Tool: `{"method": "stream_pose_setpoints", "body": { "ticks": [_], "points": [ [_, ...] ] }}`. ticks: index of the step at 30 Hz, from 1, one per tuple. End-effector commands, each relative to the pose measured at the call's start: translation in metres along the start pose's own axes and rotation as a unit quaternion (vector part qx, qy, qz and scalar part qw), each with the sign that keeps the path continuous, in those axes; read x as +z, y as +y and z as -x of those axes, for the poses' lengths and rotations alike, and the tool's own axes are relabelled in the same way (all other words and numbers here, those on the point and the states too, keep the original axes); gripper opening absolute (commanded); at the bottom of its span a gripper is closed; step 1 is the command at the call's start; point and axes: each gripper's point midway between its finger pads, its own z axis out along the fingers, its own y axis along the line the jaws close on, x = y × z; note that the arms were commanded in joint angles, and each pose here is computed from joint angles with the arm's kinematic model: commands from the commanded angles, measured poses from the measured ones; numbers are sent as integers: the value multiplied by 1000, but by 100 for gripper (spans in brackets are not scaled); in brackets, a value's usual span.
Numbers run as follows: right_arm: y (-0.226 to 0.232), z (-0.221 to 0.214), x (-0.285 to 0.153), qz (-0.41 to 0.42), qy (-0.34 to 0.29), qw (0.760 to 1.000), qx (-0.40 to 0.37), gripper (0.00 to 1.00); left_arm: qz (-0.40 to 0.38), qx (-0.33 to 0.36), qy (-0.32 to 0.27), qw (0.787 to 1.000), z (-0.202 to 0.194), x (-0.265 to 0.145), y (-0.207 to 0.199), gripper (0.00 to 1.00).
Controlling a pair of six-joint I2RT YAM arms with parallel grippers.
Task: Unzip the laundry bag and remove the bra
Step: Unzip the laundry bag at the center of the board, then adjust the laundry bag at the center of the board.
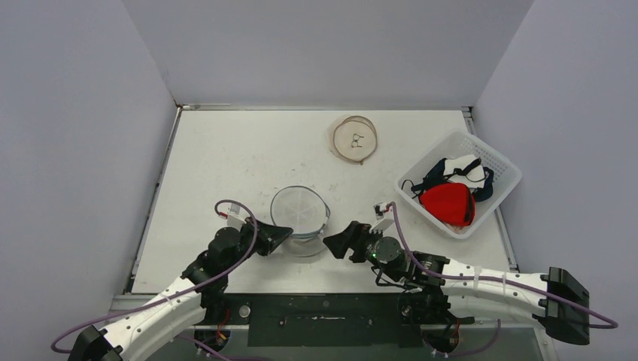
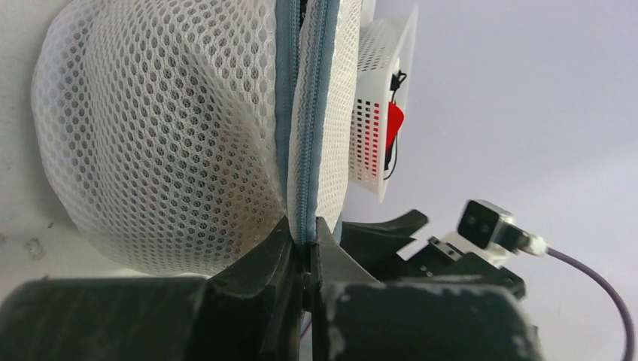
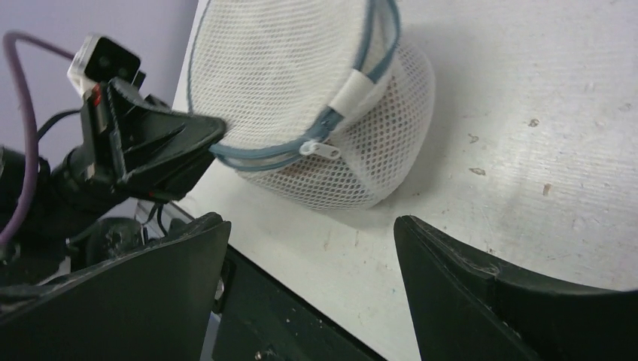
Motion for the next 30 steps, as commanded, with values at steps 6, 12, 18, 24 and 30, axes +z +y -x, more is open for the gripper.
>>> {"method": "stream_pose_setpoints", "body": {
  "ticks": [6, 12, 18, 24, 30],
  "points": [
    [39, 38, 28, 63, -69, 986, 137, 82, -101, 18, -33, 994, 9, 0, -43, 0],
    [33, 37, 51, 49, -63, 982, 169, 79, -98, 25, -25, 995, 6, 1, -41, 0],
    [37, 35, 69, 57, -48, 980, 184, 75, -94, 44, -25, 994, 2, 1, -42, 0],
    [33, 27, 84, 53, -29, 976, 209, 64, -91, 58, -27, 994, -3, 2, -41, 0],
    [34, 26, 88, 48, -28, 979, 198, 27, -81, 75, -24, 994, -8, 4, -39, 0]
  ]
}}
